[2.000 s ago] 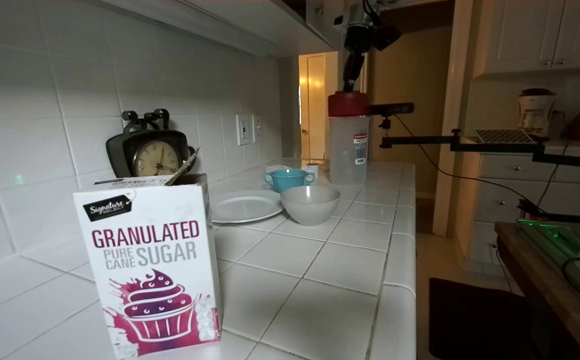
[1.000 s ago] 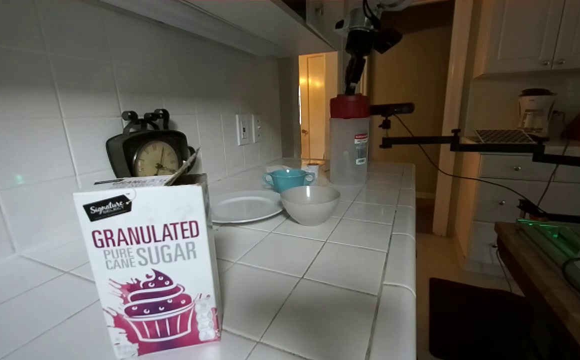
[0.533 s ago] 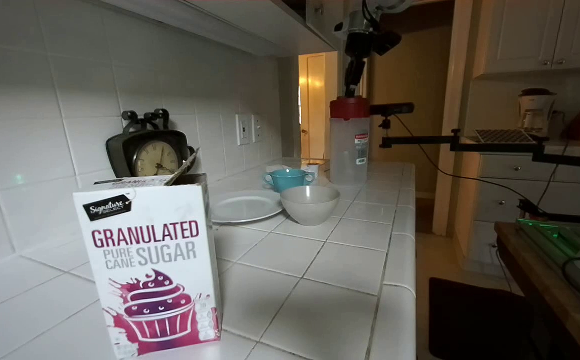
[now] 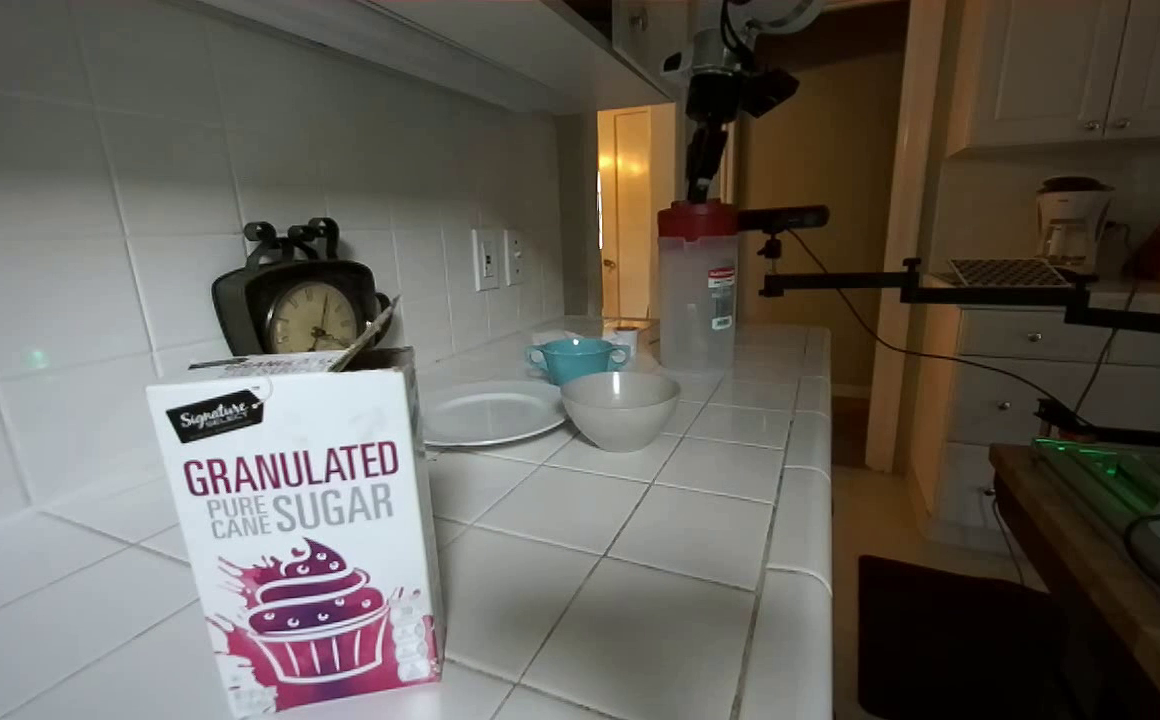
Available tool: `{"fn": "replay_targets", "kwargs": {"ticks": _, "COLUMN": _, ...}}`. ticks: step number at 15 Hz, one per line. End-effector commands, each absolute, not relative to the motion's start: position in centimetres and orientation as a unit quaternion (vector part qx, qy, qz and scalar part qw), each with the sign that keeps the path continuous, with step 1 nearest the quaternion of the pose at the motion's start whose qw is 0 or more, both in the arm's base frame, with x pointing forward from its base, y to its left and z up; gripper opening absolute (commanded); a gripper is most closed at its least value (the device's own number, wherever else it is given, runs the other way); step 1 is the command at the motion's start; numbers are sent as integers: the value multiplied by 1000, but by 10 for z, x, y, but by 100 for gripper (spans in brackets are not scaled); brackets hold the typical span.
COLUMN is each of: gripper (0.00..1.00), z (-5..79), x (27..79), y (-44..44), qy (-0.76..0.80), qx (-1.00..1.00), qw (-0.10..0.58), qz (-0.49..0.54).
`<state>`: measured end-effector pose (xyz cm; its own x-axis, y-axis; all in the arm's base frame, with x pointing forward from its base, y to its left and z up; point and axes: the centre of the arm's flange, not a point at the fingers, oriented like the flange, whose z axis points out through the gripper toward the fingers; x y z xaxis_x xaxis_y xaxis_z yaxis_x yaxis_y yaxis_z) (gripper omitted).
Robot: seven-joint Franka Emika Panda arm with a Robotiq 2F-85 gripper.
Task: Open the jug, then put the white spoon inside the jug and then close it
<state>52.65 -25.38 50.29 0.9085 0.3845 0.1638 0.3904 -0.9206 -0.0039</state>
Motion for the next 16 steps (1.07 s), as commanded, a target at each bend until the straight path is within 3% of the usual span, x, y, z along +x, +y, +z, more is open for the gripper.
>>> {"fn": "replay_targets", "kwargs": {"ticks": 1, "gripper": 56, "z": 501, "x": 523, "y": -246, "qy": -197, "qx": -977, "qw": 5, "qz": -77}}
{"fn": "replay_targets", "kwargs": {"ticks": 7, "gripper": 98, "z": 540, "x": 508, "y": -220, "qy": -218, "qx": -971, "qw": 5, "qz": -98}}
{"fn": "replay_targets", "kwargs": {"ticks": 16, "gripper": 100, "z": 568, "x": 434, "y": -135, "qy": -148, "qx": -986, "qw": 40, "qz": -72}}
